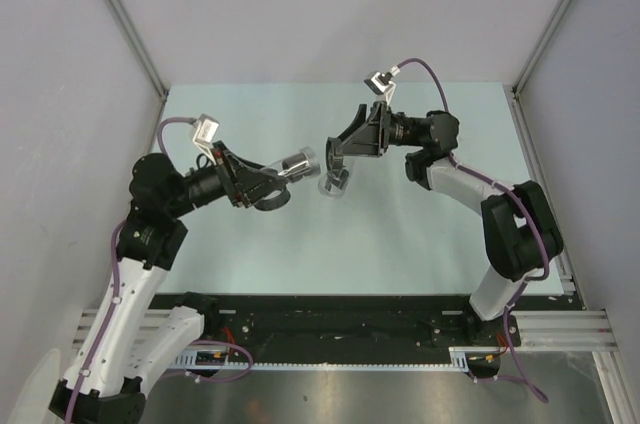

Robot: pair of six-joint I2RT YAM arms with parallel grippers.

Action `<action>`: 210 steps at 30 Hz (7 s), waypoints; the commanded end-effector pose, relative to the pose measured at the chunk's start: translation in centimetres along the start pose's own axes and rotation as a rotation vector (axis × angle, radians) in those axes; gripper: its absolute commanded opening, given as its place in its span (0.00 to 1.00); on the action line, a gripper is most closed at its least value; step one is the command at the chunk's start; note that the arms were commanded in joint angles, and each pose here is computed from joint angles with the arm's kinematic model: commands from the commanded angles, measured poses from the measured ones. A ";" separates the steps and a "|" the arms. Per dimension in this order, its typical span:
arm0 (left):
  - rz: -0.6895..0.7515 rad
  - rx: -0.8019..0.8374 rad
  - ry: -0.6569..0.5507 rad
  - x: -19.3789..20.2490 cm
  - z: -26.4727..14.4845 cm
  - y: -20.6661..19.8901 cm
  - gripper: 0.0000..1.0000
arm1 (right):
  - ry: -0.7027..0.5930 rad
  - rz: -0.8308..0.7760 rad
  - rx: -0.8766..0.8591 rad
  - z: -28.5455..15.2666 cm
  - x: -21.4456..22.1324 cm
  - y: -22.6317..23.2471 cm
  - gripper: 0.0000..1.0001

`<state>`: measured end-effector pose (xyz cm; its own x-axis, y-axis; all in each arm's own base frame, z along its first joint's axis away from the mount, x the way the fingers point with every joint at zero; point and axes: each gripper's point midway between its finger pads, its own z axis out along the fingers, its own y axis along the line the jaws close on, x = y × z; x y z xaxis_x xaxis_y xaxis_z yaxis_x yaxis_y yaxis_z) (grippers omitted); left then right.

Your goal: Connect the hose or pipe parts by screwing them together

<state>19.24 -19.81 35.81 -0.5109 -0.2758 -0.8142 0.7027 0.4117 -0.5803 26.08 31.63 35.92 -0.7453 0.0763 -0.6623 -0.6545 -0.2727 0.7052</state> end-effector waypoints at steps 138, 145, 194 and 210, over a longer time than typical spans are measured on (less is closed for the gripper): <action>-0.050 -0.471 0.178 8.5 -0.3 15.6 0.00 | 0.715 -0.683 0.801 -14.1 12.1 -25.4 0.74; -0.056 -0.461 0.181 8.5 -0.2 15.4 0.00 | 0.733 -0.704 0.793 -14.2 11.7 -26.1 0.77; -0.064 -0.464 0.181 9.3 -0.5 15.6 0.00 | 0.397 -0.296 1.222 -14.8 7.8 -24.4 0.87; -0.067 -0.469 0.180 9.4 -0.6 15.6 0.00 | 0.469 -0.273 1.196 -15.3 9.9 -26.3 0.80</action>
<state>24.75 -15.40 17.86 -0.6954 -0.1716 -0.6978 0.3510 0.7662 -0.5382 36.67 24.00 6.34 -0.6503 -0.4075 -0.6412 -0.6399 0.7487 0.1732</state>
